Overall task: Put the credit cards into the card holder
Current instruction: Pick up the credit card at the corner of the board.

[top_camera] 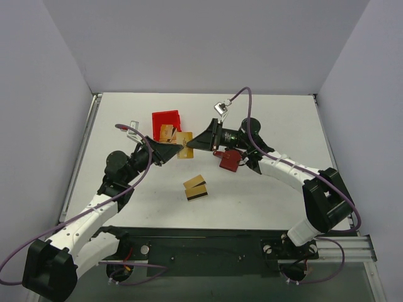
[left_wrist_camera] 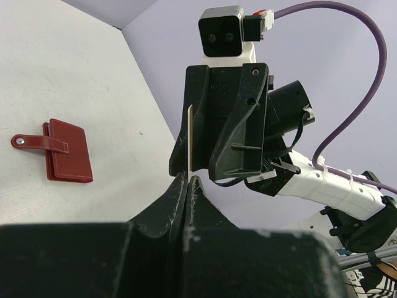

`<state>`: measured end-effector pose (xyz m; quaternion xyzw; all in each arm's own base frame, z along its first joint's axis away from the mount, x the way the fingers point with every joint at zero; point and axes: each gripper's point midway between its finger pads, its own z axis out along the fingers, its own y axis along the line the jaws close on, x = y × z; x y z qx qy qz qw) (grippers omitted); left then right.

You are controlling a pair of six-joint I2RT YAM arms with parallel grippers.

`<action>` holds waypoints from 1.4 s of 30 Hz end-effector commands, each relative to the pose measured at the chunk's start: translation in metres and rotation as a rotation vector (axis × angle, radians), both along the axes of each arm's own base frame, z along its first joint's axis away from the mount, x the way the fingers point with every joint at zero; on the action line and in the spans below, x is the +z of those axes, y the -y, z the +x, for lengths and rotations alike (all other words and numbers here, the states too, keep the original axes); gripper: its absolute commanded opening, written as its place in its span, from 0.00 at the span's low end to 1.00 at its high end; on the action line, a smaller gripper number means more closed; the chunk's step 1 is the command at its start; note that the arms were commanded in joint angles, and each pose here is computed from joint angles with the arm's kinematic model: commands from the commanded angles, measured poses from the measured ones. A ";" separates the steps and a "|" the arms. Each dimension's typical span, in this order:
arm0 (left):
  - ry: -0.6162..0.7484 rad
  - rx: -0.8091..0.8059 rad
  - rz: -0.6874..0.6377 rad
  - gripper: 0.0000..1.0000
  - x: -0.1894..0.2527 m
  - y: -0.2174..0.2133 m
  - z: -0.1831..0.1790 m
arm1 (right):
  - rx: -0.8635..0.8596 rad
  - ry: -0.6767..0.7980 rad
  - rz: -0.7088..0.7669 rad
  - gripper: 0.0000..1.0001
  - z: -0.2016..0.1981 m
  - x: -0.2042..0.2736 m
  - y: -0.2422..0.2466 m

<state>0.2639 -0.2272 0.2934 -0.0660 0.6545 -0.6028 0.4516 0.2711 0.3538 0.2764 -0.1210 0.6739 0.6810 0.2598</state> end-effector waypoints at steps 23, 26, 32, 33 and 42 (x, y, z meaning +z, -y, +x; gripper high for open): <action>-0.003 0.056 0.000 0.61 0.013 -0.016 0.025 | -0.110 0.026 -0.184 0.00 0.021 -0.007 0.011; -0.028 0.095 0.044 0.63 0.003 -0.023 0.038 | -0.336 -0.021 -0.424 0.00 0.053 -0.034 0.043; -0.036 0.080 0.267 0.54 -0.028 -0.011 0.075 | -0.631 -0.171 -0.996 0.00 0.063 -0.106 0.145; -0.031 0.063 0.308 0.51 -0.031 -0.005 0.087 | -0.657 -0.205 -1.035 0.00 0.068 -0.115 0.157; -0.168 -0.121 0.600 0.43 -0.135 0.084 0.117 | -0.723 -0.405 -1.167 0.00 0.069 -0.165 0.211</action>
